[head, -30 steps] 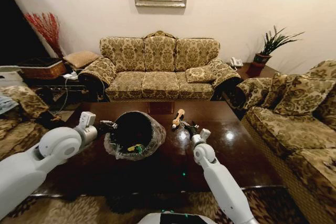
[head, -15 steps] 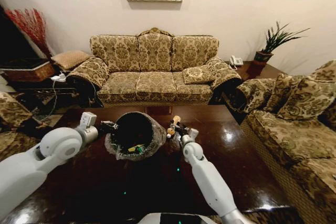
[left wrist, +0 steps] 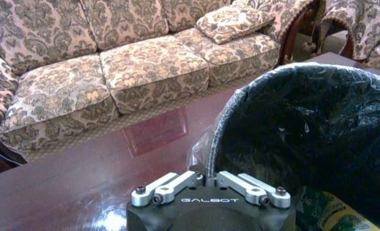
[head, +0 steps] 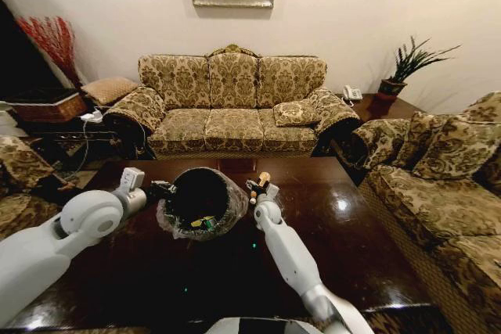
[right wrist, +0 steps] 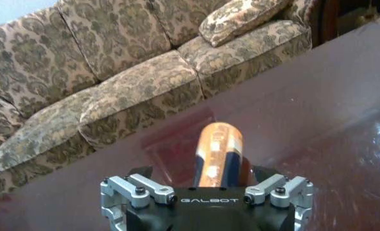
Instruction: Move to the front of the table and place the trash on the table into the trash bin.
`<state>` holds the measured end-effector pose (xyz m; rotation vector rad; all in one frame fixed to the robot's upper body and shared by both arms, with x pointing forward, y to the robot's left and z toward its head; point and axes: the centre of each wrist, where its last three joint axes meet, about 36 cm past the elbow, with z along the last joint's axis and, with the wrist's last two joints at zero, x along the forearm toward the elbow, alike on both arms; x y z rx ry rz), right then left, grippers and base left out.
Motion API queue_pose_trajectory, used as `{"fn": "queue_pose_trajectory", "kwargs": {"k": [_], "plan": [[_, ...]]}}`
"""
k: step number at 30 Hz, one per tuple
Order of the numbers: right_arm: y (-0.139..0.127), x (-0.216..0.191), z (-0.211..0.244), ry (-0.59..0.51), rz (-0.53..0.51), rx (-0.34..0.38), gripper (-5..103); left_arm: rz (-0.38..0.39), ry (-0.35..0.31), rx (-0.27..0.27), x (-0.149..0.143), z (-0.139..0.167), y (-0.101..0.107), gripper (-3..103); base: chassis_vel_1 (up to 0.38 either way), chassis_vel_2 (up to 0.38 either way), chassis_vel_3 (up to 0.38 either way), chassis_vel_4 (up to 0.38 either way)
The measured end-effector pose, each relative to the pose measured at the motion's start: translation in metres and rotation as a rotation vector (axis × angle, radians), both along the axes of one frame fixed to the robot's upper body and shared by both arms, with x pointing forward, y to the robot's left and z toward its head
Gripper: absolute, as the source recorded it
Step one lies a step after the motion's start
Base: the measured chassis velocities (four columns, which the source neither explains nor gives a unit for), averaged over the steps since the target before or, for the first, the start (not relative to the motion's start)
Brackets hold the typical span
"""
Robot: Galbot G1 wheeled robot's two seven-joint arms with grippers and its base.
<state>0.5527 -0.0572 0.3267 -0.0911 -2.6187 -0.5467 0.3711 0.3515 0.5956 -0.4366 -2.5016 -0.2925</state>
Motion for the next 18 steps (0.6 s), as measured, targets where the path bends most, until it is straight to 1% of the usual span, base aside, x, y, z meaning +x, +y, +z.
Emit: {"fn": "queue_pose_trajectory", "kwargs": {"k": [3, 5, 6, 9, 10, 13, 14, 15, 16, 17, 18], "plan": [[-0.002, 0.003, -0.007, 0.024, 0.002, -0.003, 101, 0.0, -0.002, -0.002, 0.0, 0.0, 0.0, 0, 0.0, 0.0, 0.0, 0.0], [-0.004, 0.003, -0.014, 0.044, 0.018, -0.009, 94, 0.0, -0.007, -0.007, 0.0, 0.0, 0.001, 0, 0.0, 0.0, 0.0, 0.0], [-0.004, 0.003, -0.014, 0.044, 0.018, -0.009, 94, 0.0, -0.007, -0.007, 0.0, 0.0, 0.001, 0, 0.0, 0.0, 0.0, 0.0], [-0.005, 0.003, -0.022, 0.071, 0.035, -0.018, 83, -0.002, -0.008, -0.015, 0.001, -0.001, 0.001, 0, 0.0, 0.0, 0.0, 0.0], [-0.005, 0.003, -0.022, 0.071, 0.035, -0.018, 83, -0.002, -0.008, -0.015, 0.001, -0.001, 0.001, 0, 0.0, 0.0, 0.0, 0.0], [-0.006, 0.003, -0.028, 0.082, 0.05, -0.018, 67, 0.002, -0.008, -0.02, 0.001, -0.003, 0.002, 0, 0.0, 0.0, 0.0, 0.0], [-0.006, 0.003, -0.028, 0.082, 0.05, -0.018, 67, 0.002, -0.008, -0.02, 0.001, -0.003, 0.002, 0, 0.0, 0.0, 0.0, 0.0], [-0.005, 0.002, -0.028, 0.082, 0.054, -0.017, 61, 0.003, -0.008, -0.021, 0.002, -0.003, 0.003, 0, 0.0, 0.0, 0.0, 0.0], [-0.005, 0.002, -0.028, 0.081, 0.056, -0.014, 61, 0.004, -0.008, -0.021, 0.002, -0.003, 0.003, 0, 0.0, 0.0, 0.0, 0.0], [-0.005, 0.002, -0.027, 0.08, 0.058, -0.012, 56, 0.005, -0.009, -0.021, 0.002, -0.003, 0.004, 0, 0.0, 0.0, 0.0, 0.0], [-0.005, 0.002, -0.027, 0.08, 0.058, -0.012, 56, 0.005, -0.009, -0.021, 0.002, -0.003, 0.004, 0, 0.0, 0.0, 0.0, 0.0]]}}
